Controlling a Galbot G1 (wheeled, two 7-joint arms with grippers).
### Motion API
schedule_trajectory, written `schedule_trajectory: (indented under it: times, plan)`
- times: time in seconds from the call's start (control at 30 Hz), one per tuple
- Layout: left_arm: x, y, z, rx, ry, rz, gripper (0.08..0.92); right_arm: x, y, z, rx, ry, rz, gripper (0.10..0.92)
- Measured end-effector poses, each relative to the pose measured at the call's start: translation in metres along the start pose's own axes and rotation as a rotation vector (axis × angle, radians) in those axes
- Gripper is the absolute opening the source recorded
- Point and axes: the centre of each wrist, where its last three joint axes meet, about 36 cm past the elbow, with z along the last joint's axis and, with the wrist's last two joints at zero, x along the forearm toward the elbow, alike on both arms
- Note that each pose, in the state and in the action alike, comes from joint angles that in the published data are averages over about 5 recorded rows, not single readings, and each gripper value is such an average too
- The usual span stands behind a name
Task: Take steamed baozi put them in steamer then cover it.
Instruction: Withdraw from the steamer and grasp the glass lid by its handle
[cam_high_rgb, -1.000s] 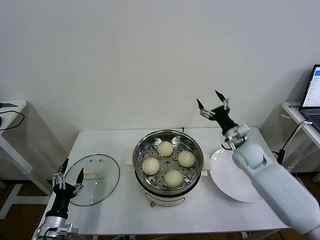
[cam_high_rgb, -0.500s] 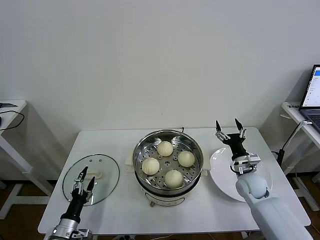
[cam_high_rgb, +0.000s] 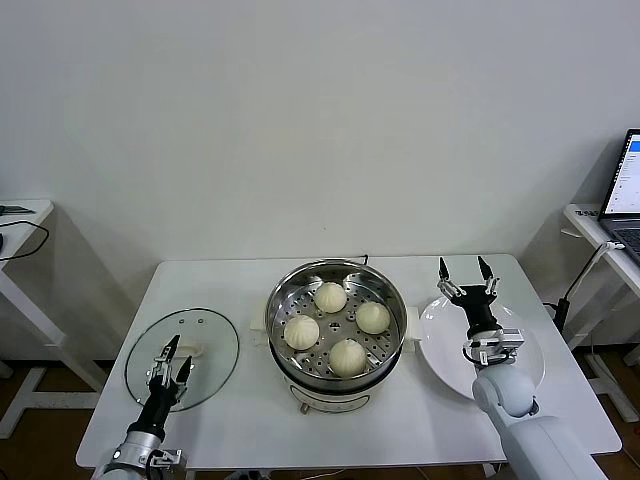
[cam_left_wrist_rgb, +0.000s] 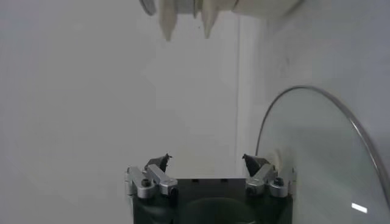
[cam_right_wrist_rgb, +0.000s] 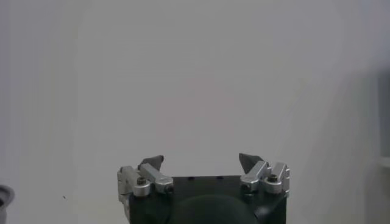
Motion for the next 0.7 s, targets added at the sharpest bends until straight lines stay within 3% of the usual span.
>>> schedule_trajectory:
  times: [0.7]
  plan:
    - [-0.036, -0.011, 0.018, 0.009, 0.061, 0.018, 0.823, 0.016, -0.002, 0.011, 0.014, 0.012, 0.021, 0.823]
